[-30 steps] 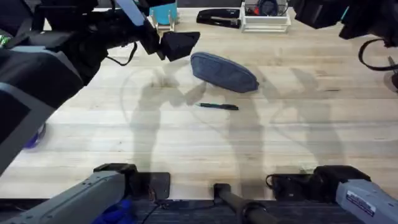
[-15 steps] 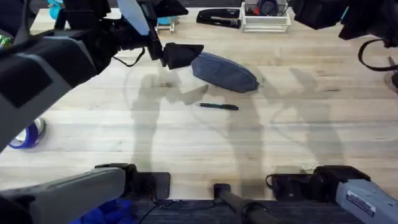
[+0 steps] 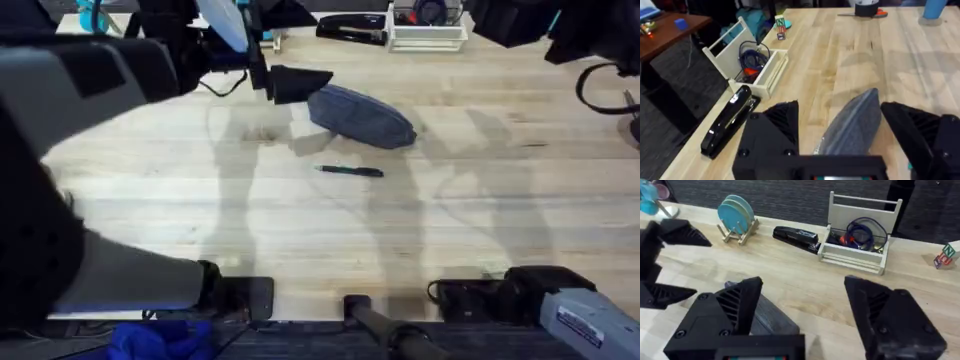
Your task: Unzip the bag, pick up the pens from the table one at a time and place them inside, then zip the bag closed.
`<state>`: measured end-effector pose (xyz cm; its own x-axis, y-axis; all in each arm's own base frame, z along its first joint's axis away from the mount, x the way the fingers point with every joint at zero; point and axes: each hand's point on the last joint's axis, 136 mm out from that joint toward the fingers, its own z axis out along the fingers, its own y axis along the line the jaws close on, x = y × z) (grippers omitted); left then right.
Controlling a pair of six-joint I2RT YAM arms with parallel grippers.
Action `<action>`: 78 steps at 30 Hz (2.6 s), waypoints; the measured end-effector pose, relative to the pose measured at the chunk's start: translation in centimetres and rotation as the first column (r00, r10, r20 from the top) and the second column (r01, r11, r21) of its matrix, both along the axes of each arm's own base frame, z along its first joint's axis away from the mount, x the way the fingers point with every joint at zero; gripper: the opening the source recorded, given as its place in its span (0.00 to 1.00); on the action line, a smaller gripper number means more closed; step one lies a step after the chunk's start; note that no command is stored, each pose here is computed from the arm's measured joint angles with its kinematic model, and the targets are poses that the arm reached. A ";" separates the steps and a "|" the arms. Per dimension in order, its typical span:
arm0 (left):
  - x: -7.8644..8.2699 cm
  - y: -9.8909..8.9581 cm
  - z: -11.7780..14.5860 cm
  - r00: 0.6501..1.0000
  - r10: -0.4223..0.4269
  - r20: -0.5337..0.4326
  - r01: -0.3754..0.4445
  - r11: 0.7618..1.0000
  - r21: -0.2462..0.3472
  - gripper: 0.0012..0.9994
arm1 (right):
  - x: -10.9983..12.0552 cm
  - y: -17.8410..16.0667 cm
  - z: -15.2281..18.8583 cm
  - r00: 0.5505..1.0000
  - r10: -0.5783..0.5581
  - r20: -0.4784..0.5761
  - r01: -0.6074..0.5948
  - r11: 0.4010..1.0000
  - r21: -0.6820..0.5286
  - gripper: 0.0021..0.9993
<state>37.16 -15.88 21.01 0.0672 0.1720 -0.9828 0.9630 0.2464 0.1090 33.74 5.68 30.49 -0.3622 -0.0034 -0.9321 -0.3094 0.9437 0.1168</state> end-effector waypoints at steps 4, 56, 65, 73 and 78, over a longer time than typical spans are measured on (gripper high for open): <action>1.0 -0.1 -0.1 1.000 -0.024 -0.009 0.024 1.000 -0.017 0.99 | 0.0 0.0 0.0 1.000 0.000 0.000 0.000 1.000 0.000 1.00; 1.8 -0.9 -12.7 0.977 -0.118 -0.179 0.111 0.993 -0.050 0.99 | 0.4 0.0 -0.4 1.000 0.000 -0.011 0.000 1.000 0.000 1.00; 1.8 -1.4 -13.0 0.979 -0.115 -0.167 0.112 0.993 -0.028 0.99 | 0.4 0.0 -0.4 1.000 0.000 -0.010 0.000 1.000 0.000 1.00; 2.1 -1.3 -13.2 0.981 -0.100 -0.167 0.099 0.995 -0.013 0.99 | 0.4 0.0 -0.4 1.000 0.000 -0.010 0.000 1.000 0.000 1.00; 2.4 -1.2 -13.6 0.983 -0.078 -0.168 0.081 0.997 0.010 0.99 | 0.4 0.0 -0.4 1.000 0.000 -0.010 0.000 1.000 0.000 1.00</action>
<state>39.53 -17.06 7.43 -0.0838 0.1890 -0.9784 0.9844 0.1680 -0.0519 34.18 5.67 30.10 -0.3720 -0.0033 -0.9282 -0.3078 0.9439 0.1199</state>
